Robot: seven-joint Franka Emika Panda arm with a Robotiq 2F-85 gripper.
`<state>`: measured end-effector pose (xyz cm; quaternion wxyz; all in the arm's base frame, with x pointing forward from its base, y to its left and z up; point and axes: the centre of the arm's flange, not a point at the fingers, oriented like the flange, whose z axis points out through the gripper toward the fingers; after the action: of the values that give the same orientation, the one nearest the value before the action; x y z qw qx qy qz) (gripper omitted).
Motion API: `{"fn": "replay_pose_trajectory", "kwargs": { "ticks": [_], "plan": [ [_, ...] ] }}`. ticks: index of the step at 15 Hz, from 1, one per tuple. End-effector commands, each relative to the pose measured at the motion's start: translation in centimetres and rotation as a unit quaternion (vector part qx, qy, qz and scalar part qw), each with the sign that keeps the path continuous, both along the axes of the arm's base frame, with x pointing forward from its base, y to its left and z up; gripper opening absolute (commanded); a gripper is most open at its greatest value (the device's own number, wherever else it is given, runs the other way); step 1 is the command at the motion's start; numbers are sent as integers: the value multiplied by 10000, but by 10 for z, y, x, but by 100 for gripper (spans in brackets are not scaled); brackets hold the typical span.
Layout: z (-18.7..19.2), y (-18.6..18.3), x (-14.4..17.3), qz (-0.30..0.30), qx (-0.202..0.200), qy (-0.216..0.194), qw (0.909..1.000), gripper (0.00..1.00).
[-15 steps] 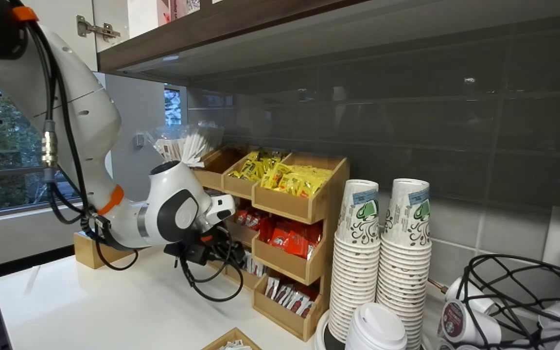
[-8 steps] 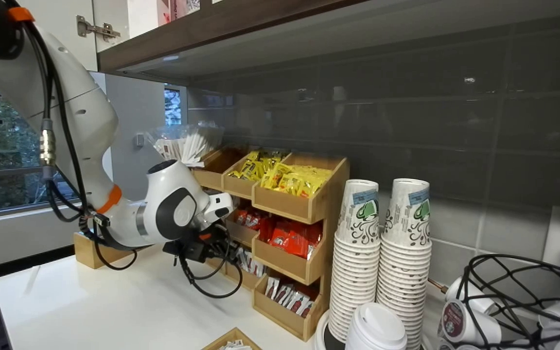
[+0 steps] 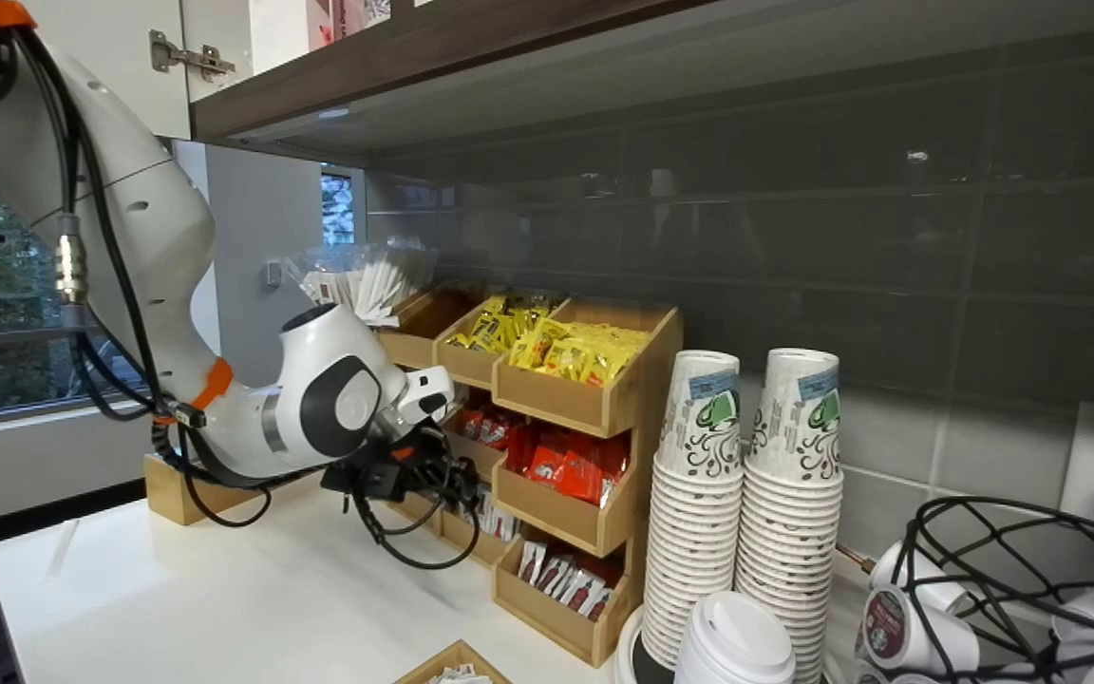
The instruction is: Put a sauce packet onto the counter
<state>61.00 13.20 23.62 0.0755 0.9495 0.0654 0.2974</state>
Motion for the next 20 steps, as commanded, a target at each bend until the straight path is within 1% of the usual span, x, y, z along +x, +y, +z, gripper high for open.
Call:
{"fn": "replay_pose_trajectory", "kwargs": {
  "ticks": [1, 4, 5, 9, 15, 20],
  "plan": [
    [1, 4, -11, 47, -74, -12, 10000, 69],
    [1, 7, -12, 100, -129, -5, 9999, 94],
    [3, 8, -13, 112, -148, -13, 9998, 99],
    [1, 4, -14, 133, -294, 40, 9995, 100],
    [-15, -7, -14, 53, -379, 151, 9992, 100],
    [-18, -15, -14, -140, -554, -172, 9982, 99]
  ]
}}
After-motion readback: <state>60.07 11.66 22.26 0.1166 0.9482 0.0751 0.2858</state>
